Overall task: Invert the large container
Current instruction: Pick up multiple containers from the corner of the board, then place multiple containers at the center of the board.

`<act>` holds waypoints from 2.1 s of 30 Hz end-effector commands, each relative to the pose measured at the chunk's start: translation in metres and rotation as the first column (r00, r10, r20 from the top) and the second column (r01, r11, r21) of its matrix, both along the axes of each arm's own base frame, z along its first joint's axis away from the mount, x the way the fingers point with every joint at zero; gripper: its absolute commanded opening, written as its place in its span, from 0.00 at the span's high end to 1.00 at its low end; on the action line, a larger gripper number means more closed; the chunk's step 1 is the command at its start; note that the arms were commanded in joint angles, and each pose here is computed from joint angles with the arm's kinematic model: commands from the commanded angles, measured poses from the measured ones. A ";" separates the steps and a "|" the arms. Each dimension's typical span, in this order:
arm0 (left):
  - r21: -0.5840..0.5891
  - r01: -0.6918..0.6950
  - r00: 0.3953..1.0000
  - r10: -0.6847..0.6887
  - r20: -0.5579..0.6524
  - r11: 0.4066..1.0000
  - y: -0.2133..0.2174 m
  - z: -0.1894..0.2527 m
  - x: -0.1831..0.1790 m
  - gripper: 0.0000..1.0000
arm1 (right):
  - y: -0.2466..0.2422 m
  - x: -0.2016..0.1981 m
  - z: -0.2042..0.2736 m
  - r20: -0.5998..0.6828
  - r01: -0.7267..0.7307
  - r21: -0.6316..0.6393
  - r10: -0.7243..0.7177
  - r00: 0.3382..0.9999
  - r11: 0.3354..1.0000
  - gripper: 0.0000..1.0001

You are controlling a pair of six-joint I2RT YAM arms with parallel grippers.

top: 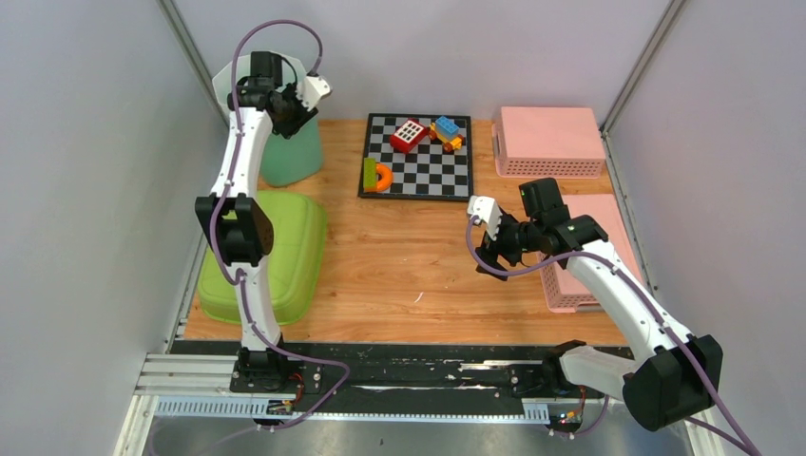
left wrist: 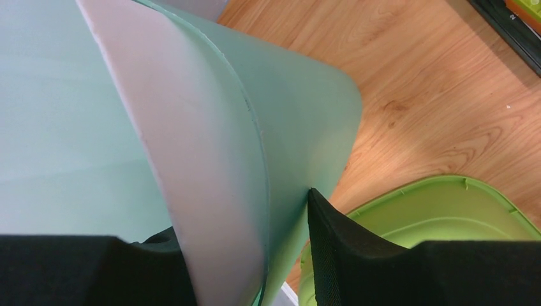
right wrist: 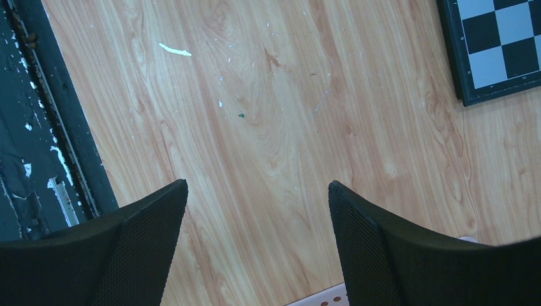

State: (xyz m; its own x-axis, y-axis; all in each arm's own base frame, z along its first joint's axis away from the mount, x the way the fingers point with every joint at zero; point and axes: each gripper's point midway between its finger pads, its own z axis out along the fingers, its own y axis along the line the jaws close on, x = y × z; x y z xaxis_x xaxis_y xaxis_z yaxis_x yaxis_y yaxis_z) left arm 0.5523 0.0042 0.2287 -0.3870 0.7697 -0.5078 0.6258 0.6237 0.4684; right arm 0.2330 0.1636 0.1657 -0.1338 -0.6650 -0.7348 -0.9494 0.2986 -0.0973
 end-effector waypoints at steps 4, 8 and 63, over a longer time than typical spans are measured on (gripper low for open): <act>-0.101 -0.022 0.989 0.037 0.146 0.995 -0.009 0.053 -0.003 1.00 | 0.001 -0.004 -0.002 -0.008 0.002 -0.001 -0.002 1.000 1.000 0.17; -0.145 -0.019 0.964 0.056 0.259 0.989 -0.018 0.089 -0.005 1.00 | 0.000 -0.002 -0.002 -0.002 0.012 -0.006 -0.012 1.000 1.000 0.17; -0.341 0.719 0.675 -0.725 0.133 0.606 -0.353 0.074 -0.350 0.96 | -0.138 0.074 0.077 0.299 0.699 0.072 -0.684 0.665 0.711 0.11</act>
State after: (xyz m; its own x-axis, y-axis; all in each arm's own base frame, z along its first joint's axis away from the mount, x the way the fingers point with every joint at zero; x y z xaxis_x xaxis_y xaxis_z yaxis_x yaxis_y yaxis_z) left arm 0.1986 -0.3209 0.2677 0.1509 0.6843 -0.7134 0.9658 0.0518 0.2539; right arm 0.3103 0.0345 0.2447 -0.3472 -0.5267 -0.7759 -0.4343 0.8236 -0.3648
